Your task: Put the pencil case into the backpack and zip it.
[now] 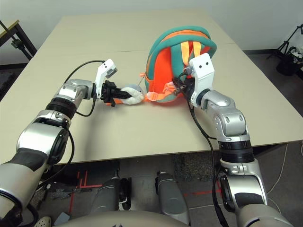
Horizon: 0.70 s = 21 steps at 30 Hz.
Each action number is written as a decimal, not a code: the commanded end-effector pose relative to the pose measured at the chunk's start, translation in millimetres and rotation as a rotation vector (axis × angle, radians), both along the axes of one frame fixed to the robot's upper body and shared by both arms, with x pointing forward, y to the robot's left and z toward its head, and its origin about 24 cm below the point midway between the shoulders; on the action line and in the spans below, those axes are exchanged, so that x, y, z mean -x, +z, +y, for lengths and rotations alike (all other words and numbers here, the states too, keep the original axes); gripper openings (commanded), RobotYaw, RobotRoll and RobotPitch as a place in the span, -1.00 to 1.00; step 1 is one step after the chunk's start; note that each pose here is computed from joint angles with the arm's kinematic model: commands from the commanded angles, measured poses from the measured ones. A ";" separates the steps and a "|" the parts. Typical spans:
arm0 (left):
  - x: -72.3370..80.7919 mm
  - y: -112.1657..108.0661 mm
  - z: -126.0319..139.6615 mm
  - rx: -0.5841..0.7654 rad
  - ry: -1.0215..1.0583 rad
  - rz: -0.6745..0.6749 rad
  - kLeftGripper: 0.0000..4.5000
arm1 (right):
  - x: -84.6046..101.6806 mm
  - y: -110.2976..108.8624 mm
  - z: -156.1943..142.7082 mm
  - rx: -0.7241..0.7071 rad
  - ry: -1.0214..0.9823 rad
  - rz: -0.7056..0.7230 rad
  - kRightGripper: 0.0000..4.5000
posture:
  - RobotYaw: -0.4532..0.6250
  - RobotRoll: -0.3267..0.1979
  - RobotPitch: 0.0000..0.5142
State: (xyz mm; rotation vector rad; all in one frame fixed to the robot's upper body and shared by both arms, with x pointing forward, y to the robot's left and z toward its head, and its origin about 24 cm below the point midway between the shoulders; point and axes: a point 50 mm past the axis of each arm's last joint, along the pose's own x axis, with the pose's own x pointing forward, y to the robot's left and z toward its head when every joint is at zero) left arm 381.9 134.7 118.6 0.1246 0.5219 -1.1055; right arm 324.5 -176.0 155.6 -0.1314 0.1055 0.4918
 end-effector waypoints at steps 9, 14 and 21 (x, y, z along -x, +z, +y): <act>-8.0 31.7 13.3 0.138 0.097 -0.054 0.06 | 0.0 -0.8 8.7 0.022 0.067 0.029 -0.53 | -0.56 0.25 -0.76; -1.2 40.6 22.9 0.153 0.082 -0.056 0.94 | 2.3 3.4 7.2 0.006 0.099 0.052 0.26 | -0.54 0.25 -0.75; 12.5 49.2 37.3 0.160 0.119 -0.071 1.00 | 11.9 9.5 -5.4 0.012 0.117 0.088 0.99 | -0.54 0.25 -0.71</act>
